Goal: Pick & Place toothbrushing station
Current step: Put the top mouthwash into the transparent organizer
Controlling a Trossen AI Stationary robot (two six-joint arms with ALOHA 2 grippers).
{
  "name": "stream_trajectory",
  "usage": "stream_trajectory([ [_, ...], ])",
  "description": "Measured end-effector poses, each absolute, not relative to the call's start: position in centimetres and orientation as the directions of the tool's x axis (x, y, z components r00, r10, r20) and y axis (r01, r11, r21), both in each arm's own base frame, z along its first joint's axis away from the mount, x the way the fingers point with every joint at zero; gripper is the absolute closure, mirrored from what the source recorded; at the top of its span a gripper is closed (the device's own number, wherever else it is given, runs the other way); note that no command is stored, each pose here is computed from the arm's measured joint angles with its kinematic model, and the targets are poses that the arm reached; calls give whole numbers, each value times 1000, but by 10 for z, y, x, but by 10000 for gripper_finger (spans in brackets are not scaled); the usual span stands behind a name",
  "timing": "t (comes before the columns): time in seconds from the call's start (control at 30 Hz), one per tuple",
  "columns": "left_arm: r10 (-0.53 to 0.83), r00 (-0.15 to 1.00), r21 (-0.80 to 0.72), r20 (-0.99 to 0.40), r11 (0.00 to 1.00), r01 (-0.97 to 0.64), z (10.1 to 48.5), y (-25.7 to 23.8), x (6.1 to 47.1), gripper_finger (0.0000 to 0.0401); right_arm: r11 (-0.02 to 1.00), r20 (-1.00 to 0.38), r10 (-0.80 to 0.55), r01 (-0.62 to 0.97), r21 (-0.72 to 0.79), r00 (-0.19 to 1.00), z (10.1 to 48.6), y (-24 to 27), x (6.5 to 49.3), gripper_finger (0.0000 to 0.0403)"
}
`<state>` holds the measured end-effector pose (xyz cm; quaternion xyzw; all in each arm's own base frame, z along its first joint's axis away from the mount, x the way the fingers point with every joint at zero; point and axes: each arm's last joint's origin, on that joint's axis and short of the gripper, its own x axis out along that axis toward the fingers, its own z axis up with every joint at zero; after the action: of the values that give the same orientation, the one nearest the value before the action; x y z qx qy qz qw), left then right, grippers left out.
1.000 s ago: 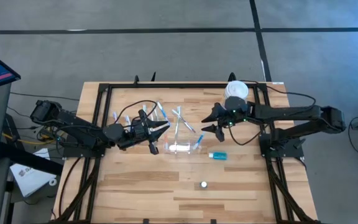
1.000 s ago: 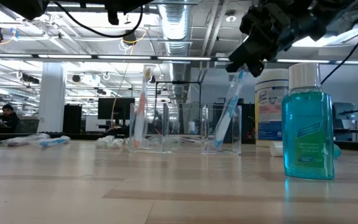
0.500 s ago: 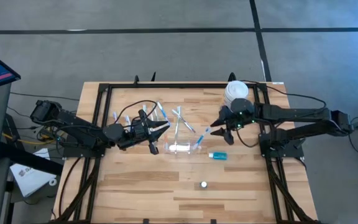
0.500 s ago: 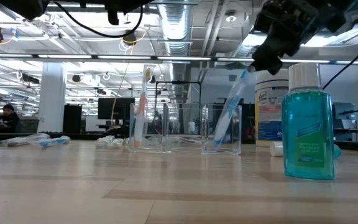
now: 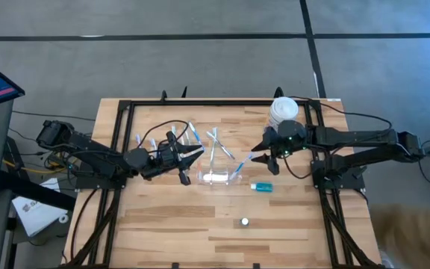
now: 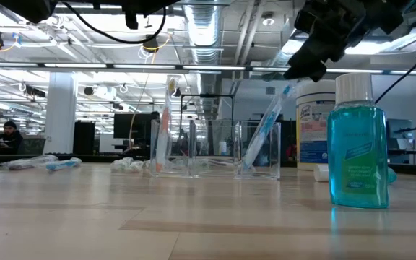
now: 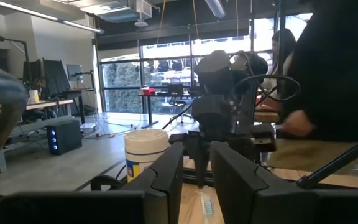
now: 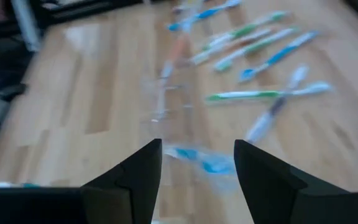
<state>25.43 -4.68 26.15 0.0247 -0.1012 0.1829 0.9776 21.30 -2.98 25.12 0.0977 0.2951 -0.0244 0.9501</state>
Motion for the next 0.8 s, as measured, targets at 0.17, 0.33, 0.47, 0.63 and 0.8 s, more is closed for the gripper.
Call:
stream_trajectory([
  [0.17, 352, 914, 15, 201, 932, -362, 261, -47, 254, 325, 982, -580, -26, 130, 139, 814, 261, -31, 213, 212],
  [0.33, 352, 914, 16, 200, 932, -362, 261, -47, 255, 325, 984, -633, 32, 87, 157, 773, 262, -22, 210, 212],
  [0.47, 351, 915, 17, 199, 932, -362, 261, -47, 255, 325, 982, -673, 75, 63, 178, 736, 258, -12, 208, 212],
  [0.63, 352, 915, 17, 198, 932, -362, 261, -47, 255, 325, 982, -695, 119, 21, 190, 709, 256, 1, 206, 212],
  [0.8, 352, 915, 17, 198, 932, -362, 261, -47, 255, 325, 986, -693, 89, 33, 161, 716, 257, 5, 206, 212],
])
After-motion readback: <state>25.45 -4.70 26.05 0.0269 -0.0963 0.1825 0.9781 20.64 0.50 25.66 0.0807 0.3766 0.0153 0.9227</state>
